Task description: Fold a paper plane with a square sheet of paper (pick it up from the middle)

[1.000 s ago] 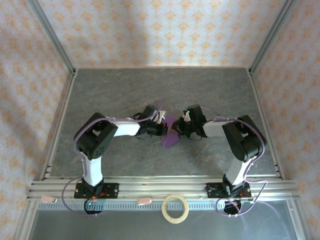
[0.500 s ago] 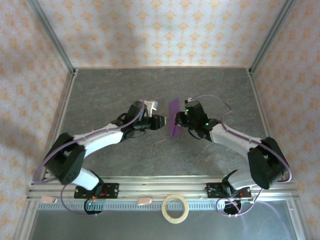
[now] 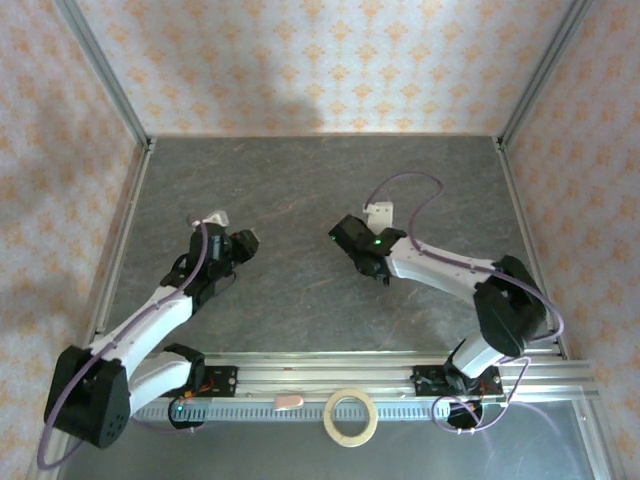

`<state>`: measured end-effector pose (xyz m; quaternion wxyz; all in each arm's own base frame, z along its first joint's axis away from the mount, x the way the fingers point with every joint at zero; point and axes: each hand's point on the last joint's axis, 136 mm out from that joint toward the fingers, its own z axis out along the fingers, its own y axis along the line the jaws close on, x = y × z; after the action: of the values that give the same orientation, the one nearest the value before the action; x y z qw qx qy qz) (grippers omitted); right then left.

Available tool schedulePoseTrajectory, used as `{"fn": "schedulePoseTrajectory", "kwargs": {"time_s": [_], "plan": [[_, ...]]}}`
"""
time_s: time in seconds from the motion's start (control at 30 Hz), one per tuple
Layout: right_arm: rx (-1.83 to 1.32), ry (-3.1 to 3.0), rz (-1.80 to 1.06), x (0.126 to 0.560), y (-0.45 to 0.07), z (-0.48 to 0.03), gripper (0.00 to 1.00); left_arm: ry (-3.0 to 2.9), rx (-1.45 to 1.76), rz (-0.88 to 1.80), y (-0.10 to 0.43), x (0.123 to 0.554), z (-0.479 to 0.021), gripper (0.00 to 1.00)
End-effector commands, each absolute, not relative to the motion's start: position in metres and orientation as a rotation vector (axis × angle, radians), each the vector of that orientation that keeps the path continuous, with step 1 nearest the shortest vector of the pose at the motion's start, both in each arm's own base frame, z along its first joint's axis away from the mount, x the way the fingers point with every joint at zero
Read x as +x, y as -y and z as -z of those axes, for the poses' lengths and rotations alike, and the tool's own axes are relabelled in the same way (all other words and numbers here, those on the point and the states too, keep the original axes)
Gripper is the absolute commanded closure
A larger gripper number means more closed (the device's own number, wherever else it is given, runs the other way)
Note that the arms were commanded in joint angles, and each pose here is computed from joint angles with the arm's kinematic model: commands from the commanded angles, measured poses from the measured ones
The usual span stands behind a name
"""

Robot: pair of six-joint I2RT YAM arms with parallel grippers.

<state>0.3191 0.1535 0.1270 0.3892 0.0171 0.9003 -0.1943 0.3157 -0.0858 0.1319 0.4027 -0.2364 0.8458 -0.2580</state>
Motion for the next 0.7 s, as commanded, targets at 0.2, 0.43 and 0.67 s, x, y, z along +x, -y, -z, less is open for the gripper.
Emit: {"fn": "schedulePoseTrajectory", "kwargs": {"time_s": [0.2,0.43,0.67], "plan": [[-0.103,-2.331,0.584,0.313,-0.225,-0.079,0.98,-2.097,-0.734,0.555,0.043,0.287,-0.132,0.65],[-0.198,-2.557,0.077,0.303,-0.317,-0.057,0.78,-2.065,-0.73,0.558,0.04,0.28,-0.143,0.59],[-0.161,-2.51,-0.628,0.301,-0.334,-0.121,0.42,-2.087,-0.529,0.845,0.088,0.289,-0.151,0.57]]}}
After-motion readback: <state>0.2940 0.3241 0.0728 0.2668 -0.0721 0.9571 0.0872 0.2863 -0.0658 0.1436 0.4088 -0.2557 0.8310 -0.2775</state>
